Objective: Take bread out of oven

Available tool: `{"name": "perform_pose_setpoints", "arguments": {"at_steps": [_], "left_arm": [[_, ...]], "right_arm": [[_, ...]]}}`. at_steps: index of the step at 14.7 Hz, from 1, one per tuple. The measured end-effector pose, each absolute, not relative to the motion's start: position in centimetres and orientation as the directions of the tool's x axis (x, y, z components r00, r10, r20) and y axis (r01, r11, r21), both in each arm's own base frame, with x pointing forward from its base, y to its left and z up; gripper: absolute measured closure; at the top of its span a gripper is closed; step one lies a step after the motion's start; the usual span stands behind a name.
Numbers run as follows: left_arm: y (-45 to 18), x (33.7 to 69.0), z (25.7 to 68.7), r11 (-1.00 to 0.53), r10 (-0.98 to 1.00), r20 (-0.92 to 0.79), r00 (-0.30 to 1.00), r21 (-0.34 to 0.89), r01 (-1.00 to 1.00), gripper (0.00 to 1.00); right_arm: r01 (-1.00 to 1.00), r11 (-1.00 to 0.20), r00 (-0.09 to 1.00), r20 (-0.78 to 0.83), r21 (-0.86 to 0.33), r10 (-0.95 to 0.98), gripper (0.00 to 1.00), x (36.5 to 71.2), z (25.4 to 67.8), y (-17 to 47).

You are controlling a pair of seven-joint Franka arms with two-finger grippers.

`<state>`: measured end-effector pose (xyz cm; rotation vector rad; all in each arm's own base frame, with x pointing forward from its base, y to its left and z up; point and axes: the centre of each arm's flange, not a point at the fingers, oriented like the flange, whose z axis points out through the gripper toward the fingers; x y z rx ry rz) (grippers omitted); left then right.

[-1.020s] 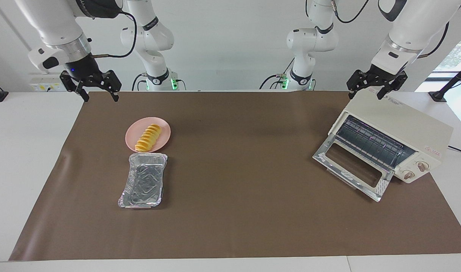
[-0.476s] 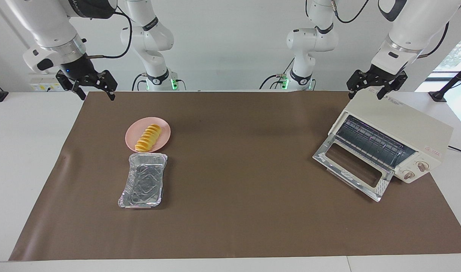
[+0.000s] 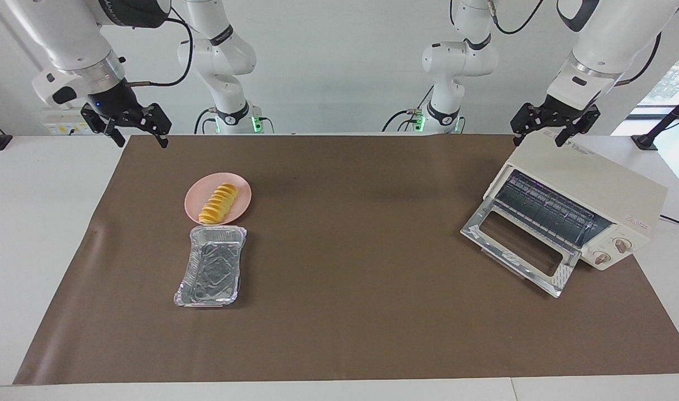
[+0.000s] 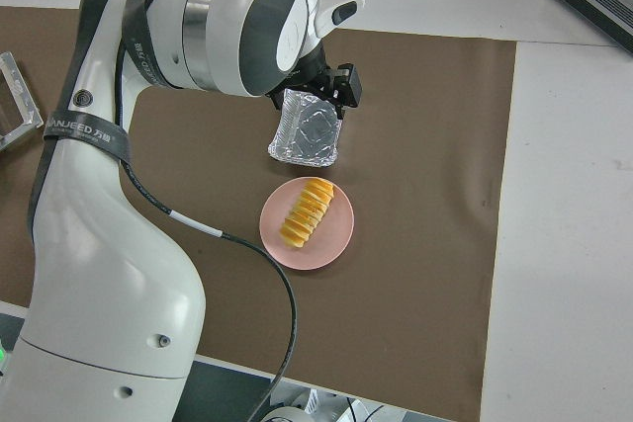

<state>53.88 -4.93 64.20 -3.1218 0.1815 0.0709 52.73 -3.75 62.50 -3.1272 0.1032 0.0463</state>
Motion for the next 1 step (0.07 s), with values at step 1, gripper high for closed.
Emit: {"name": "perform_pose_setpoints", "arguments": {"at_steps": [1], "left_arm": [[-4.93, 53.88, 64.2, -0.993, -0.116, -0.046, 0.992, -0.011, -0.116, 0.0]], "right_arm": [[-0.066, -0.998, 0.997, -0.03, -0.011, -0.066, 0.0, 52.73, 62.51, -3.75]]}}
